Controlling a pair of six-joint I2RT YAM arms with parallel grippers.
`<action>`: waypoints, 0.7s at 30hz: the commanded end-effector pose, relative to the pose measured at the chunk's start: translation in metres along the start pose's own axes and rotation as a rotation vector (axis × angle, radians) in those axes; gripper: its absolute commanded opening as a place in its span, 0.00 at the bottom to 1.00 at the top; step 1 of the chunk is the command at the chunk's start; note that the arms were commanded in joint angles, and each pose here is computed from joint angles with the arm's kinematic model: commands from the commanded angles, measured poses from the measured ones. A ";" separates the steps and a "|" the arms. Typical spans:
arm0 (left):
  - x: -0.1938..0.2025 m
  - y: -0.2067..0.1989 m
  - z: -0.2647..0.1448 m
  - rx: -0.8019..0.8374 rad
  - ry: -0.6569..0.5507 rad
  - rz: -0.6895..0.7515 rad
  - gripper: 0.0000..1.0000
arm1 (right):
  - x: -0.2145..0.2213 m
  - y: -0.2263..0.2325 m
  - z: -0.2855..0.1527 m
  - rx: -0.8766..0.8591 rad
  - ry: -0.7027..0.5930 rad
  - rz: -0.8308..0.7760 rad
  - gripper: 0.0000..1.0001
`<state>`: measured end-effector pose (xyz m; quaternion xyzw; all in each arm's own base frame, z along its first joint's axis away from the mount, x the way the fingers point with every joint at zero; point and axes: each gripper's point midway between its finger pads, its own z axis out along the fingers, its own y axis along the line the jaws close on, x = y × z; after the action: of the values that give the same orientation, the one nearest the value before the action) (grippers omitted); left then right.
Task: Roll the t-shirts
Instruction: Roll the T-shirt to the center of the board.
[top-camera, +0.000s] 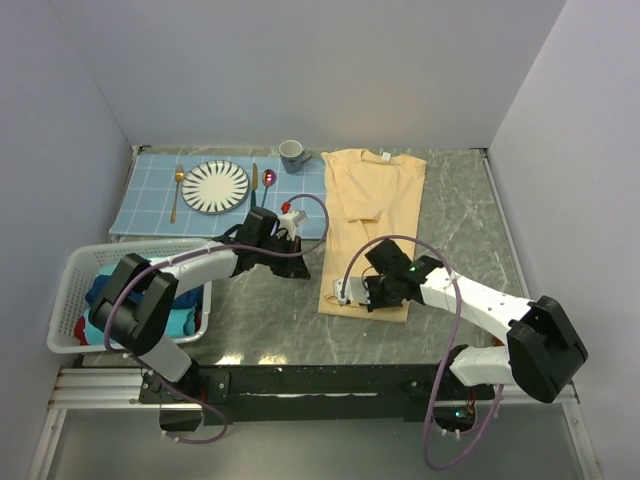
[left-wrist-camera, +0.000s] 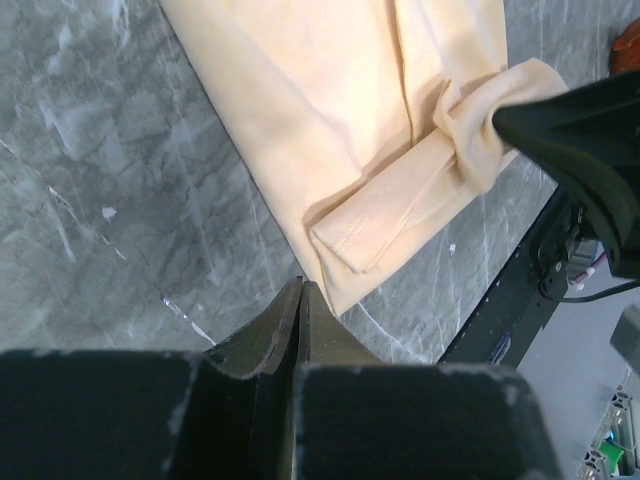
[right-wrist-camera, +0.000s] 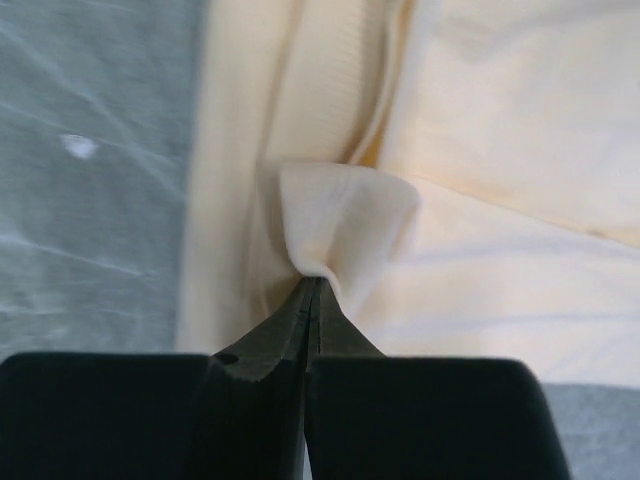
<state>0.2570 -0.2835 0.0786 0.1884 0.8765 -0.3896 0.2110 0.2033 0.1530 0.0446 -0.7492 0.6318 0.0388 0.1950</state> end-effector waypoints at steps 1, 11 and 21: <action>-0.020 -0.010 0.001 0.036 -0.031 0.014 0.07 | 0.006 -0.047 -0.017 0.185 0.018 0.016 0.00; -0.017 -0.012 0.001 0.056 -0.008 0.046 0.21 | -0.027 -0.006 -0.053 0.101 -0.219 0.029 0.00; -0.021 -0.012 -0.001 0.046 -0.014 0.064 0.22 | -0.013 0.030 -0.022 -0.163 -0.107 0.013 0.00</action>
<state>0.2592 -0.2883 0.0804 0.1961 0.8740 -0.3966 0.2011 0.1777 0.1548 0.0676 -0.7390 0.6295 0.1107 0.2127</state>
